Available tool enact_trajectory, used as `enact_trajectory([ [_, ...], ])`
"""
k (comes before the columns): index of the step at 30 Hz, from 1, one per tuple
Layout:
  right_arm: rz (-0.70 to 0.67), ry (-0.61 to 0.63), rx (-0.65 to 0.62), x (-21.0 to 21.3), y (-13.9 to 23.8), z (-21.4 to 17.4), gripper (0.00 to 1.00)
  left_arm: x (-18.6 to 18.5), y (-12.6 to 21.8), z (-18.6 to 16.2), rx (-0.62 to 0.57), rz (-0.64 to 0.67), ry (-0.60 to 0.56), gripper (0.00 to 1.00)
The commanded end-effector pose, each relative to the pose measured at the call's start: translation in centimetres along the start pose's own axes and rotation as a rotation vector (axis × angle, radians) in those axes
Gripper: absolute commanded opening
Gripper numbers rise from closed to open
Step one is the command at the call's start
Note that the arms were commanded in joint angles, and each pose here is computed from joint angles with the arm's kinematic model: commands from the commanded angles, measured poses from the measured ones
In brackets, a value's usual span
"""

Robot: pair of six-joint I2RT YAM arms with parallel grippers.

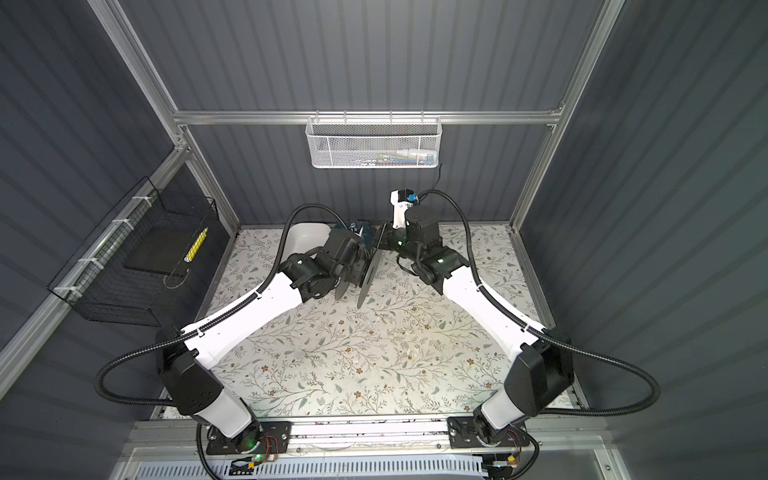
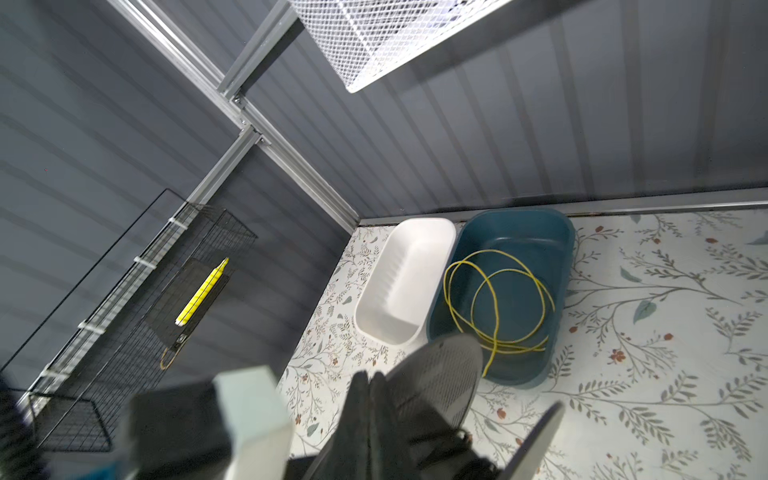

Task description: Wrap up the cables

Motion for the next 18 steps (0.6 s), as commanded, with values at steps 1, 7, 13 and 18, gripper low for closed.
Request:
enact_trajectory([
  [1,0.047,0.011,-0.062,-0.2,-0.1,4.1,0.05,0.4,1.3,-1.7,0.042,-0.061,-0.082,0.00],
  [7,-0.002,-0.091,-0.048,-5.1,-1.8,4.4,0.08,1.1,3.8,-2.4,-0.010,-0.113,-0.100,0.00],
  [13,0.002,-0.207,-0.025,-8.9,-2.4,3.8,0.04,1.7,5.7,-3.0,-0.017,-0.145,-0.086,0.00],
  [18,-0.006,-0.227,-0.021,-9.9,-2.7,3.5,0.03,1.9,6.9,-3.0,-0.033,-0.182,-0.070,0.00],
])
Point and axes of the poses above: each gripper's point midway between its finger pads, its own y axis back along the fingers, its own x axis along the line the jaws close on, z = x × y, the point moved 8 cm from there along y, back along the fingers, and after that the axes turned 4 degrees about -y, right-handed, at the moved point
